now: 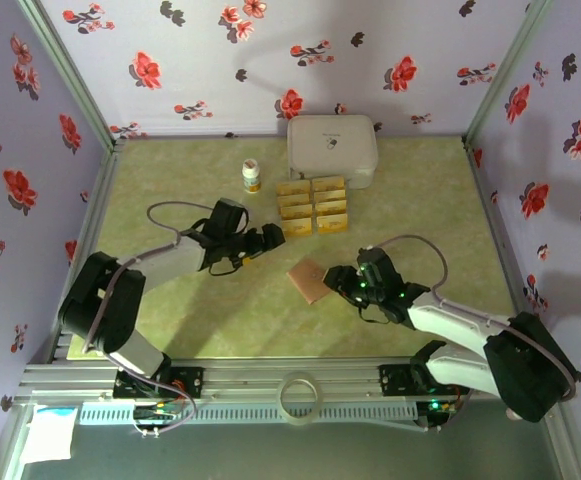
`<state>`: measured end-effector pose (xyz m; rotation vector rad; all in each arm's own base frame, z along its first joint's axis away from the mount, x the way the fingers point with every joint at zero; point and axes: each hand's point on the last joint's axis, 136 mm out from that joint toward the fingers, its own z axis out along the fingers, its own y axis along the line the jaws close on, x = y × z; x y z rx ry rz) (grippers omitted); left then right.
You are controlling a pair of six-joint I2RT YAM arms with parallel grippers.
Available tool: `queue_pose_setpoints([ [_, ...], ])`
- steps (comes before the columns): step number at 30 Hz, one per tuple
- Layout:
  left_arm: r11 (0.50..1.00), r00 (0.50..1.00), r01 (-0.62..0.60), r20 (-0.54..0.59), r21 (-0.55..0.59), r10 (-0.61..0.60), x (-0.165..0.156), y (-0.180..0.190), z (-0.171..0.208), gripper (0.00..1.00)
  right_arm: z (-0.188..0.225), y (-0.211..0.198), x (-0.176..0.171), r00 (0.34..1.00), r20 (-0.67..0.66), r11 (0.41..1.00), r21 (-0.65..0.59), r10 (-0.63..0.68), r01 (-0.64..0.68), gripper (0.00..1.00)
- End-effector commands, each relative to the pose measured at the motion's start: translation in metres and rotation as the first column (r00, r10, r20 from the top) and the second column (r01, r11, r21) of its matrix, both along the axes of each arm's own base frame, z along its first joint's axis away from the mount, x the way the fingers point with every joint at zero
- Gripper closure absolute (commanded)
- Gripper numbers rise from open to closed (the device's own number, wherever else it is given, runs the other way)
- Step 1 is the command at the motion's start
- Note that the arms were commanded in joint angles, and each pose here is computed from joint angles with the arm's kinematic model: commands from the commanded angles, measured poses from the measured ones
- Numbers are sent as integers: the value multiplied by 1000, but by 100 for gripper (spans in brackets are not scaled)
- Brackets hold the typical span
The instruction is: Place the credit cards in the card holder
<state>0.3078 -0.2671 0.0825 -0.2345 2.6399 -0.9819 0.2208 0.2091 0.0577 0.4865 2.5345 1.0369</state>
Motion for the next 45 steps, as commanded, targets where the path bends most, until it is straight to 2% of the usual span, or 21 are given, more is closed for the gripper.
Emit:
queue_pose_setpoints([
  [1,999,999,32,19,-34,-31,3,-22,10,0,-6,-9,2,1000,9,1000,-21,-19,19,53],
  [10,996,997,82,3,-21,-82,-2,-50,1,0,-12,1,11,1000,1,1000,10,-4,4,58],
  [28,994,994,111,-19,-5,-111,-9,-64,-14,0,-11,17,22,1000,1,998,64,13,-13,73],
  [34,993,993,118,-24,-2,-118,-11,-68,-17,0,-14,20,23,1000,-4,995,94,8,-8,82],
  [39,993,993,118,-17,-2,-118,-11,-68,-15,0,-13,23,24,1000,-7,994,113,5,-4,100],
  [45,996,995,88,43,26,-89,-2,-49,8,0,4,28,28,1000,15,987,158,4,-7,100],
])
